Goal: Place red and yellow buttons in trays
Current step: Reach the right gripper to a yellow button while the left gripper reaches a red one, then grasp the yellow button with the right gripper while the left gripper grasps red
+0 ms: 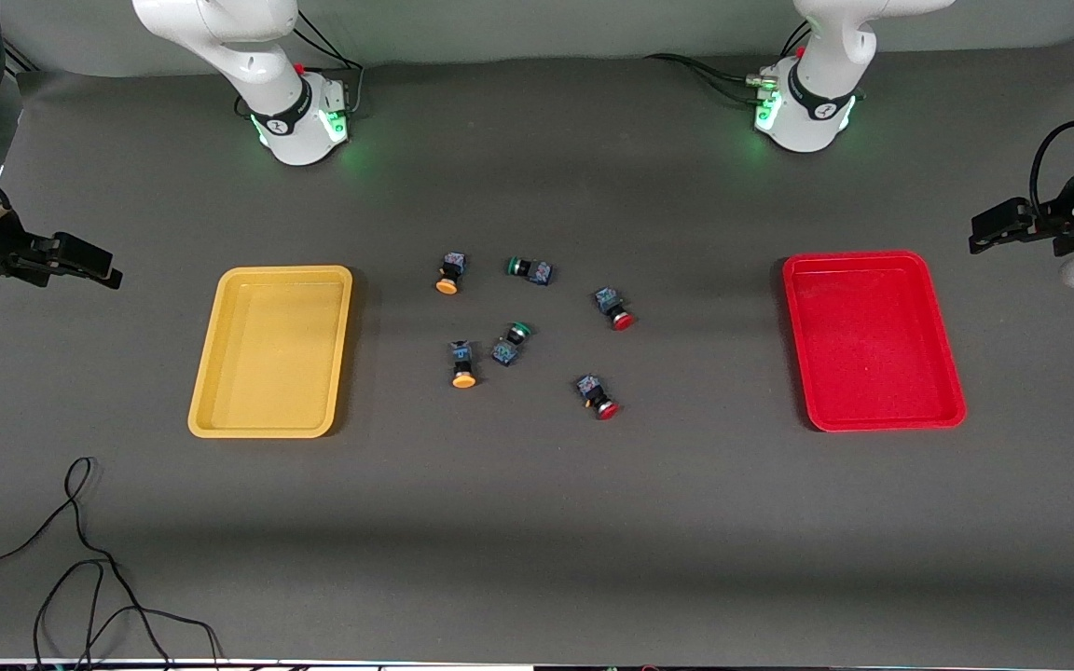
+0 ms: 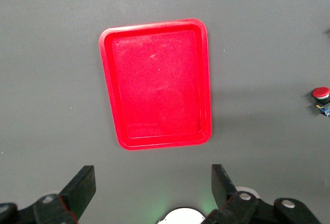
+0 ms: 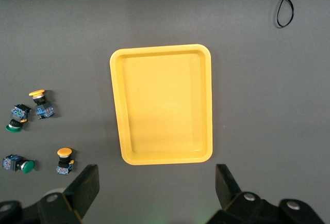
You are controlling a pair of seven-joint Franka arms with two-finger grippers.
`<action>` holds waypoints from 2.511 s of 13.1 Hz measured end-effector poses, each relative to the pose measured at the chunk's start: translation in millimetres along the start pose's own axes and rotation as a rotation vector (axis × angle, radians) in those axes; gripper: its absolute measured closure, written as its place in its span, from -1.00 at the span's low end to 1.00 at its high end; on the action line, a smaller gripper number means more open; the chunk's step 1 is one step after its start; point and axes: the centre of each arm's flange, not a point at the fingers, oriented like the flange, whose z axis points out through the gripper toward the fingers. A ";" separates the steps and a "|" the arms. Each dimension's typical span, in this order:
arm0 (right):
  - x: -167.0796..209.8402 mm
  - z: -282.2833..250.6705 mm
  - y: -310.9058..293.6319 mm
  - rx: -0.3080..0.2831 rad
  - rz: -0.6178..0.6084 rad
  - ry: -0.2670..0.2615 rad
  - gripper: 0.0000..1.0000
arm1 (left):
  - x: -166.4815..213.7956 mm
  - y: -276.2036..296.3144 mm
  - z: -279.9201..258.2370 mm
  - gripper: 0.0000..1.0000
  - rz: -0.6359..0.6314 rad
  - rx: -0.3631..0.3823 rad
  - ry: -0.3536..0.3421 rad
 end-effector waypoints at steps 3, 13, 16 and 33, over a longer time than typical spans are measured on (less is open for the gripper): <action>-0.7 0.4 0.0 0.000 -0.001 -0.006 -1.00 | -0.5 -1.9 0.3 -1.00 -0.003 0.001 -0.003; -56.6 49.8 -118.6 0.044 0.121 -0.012 -1.00 | -1.7 7.2 2.4 -1.00 0.006 0.002 -0.025; -108.1 87.2 -187.6 0.053 0.237 0.009 -1.00 | 6.5 39.2 14.6 -1.00 -0.009 0.007 -0.053; -226.5 331.0 -351.0 0.043 0.402 0.050 -1.00 | 51.6 398.1 332.6 -0.96 -0.712 0.041 -0.253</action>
